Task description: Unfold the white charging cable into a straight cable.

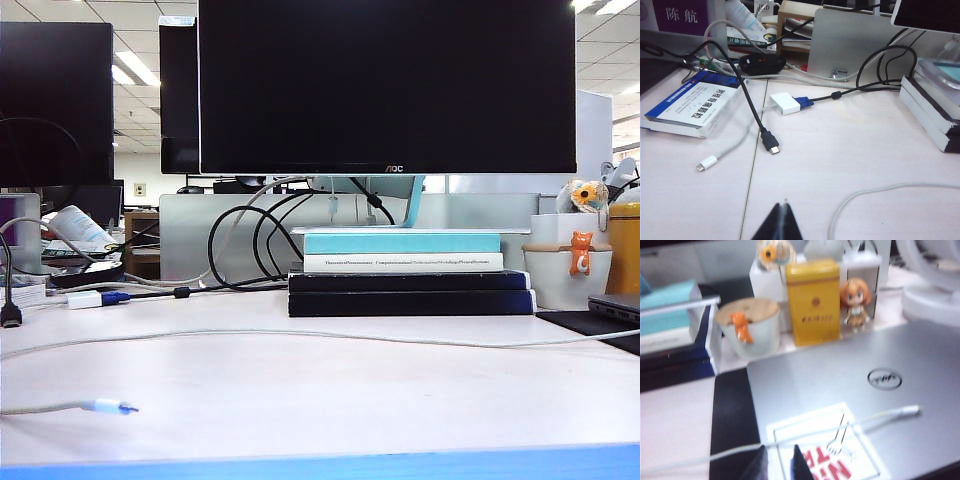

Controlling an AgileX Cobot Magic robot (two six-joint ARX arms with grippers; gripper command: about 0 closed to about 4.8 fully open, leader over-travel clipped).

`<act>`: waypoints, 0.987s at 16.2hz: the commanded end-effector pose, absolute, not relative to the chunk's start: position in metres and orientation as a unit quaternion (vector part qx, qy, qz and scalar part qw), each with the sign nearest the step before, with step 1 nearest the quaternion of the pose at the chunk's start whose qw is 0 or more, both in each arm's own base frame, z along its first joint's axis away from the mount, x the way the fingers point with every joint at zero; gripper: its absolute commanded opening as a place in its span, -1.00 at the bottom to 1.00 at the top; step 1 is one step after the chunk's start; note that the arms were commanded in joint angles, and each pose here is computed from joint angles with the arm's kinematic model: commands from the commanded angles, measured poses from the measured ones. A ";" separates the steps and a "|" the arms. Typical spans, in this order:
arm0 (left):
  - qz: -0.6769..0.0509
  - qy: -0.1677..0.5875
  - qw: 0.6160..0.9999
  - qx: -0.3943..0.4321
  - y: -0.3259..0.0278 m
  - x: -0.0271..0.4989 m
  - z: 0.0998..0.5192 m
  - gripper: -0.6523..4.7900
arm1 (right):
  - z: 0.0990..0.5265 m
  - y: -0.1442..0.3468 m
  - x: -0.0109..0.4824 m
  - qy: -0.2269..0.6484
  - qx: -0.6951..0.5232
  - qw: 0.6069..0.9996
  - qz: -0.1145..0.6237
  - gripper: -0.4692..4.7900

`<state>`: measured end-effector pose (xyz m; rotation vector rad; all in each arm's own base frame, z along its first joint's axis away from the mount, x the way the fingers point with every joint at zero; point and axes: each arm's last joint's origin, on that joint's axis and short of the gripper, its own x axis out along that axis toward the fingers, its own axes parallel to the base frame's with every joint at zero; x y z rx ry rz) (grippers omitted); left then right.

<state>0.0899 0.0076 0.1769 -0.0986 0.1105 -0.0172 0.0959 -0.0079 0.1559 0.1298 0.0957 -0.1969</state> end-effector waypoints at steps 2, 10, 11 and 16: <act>0.006 0.078 0.994 -0.076 0.008 0.090 0.170 -0.75 | 0.151 -0.007 0.096 0.071 0.065 0.992 -0.078 -0.84; 0.008 0.129 0.985 -0.115 0.007 0.088 0.161 -0.75 | 0.166 -0.001 0.114 0.021 0.067 0.997 0.027 -0.84; -0.070 0.138 0.982 -0.104 -0.007 0.088 0.161 -0.75 | 0.166 0.001 0.114 0.028 0.110 0.992 0.063 -0.84; -0.116 0.143 0.978 -0.098 -0.015 0.087 0.161 -0.75 | 0.160 0.017 0.109 0.063 0.124 0.973 0.186 -0.78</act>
